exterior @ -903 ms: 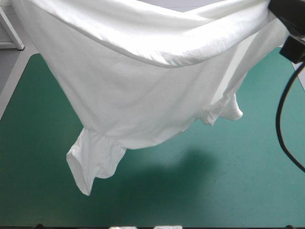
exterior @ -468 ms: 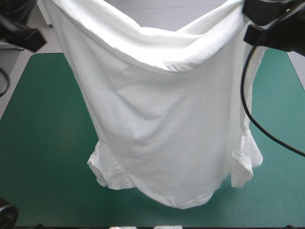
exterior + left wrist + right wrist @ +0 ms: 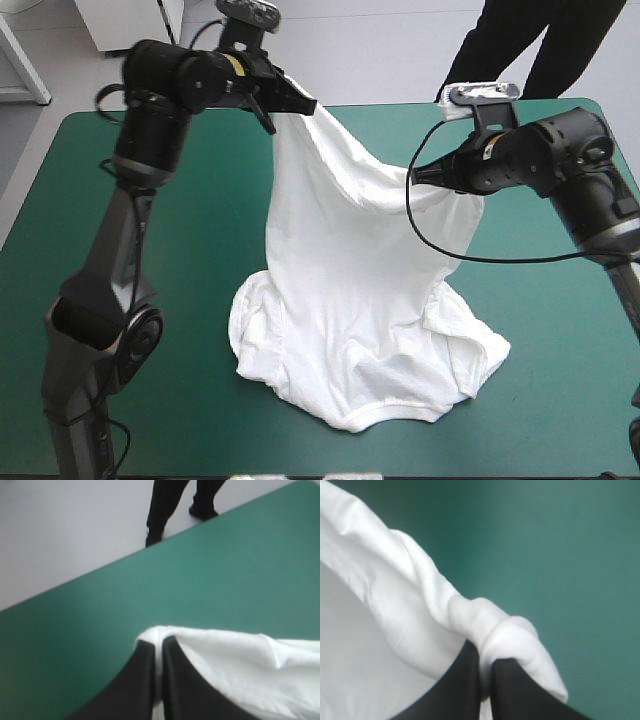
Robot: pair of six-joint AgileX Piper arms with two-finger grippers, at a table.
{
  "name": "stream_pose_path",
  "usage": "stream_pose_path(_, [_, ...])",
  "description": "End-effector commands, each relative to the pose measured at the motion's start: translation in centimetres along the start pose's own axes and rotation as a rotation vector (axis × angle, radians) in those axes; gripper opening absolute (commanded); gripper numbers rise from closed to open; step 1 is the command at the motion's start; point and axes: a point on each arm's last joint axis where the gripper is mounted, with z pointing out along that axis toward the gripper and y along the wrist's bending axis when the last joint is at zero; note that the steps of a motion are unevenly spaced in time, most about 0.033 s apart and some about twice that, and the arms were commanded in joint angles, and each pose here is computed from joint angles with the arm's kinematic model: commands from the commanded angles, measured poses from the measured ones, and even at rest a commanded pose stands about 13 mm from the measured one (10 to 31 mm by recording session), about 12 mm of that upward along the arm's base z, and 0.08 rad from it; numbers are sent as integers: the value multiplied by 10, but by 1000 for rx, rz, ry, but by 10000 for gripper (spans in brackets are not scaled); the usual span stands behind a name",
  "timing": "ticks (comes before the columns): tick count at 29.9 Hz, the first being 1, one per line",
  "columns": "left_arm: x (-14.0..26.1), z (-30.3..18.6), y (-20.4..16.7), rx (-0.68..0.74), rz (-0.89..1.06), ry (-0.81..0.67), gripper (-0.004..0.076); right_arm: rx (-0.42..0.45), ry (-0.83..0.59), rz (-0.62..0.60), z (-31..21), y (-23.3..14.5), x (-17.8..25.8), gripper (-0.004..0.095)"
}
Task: Fold the cloth
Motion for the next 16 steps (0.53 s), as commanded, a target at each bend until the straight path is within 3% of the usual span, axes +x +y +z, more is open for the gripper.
stream_pose_path(1, [7, 19, -2, 3, -7, 65, -10, 28, -89, -1, 23, -9, -8, -18])
stream_pose_path(6, [32, 86, 0, -22, -2, 198, -10, 60, -48, 76, 78, -36, -14, -18])
stream_pose_path(16, [71, 160, 41, -115, -65, 284, -10, -5, -15, 267, 159, -88, -24, -17])
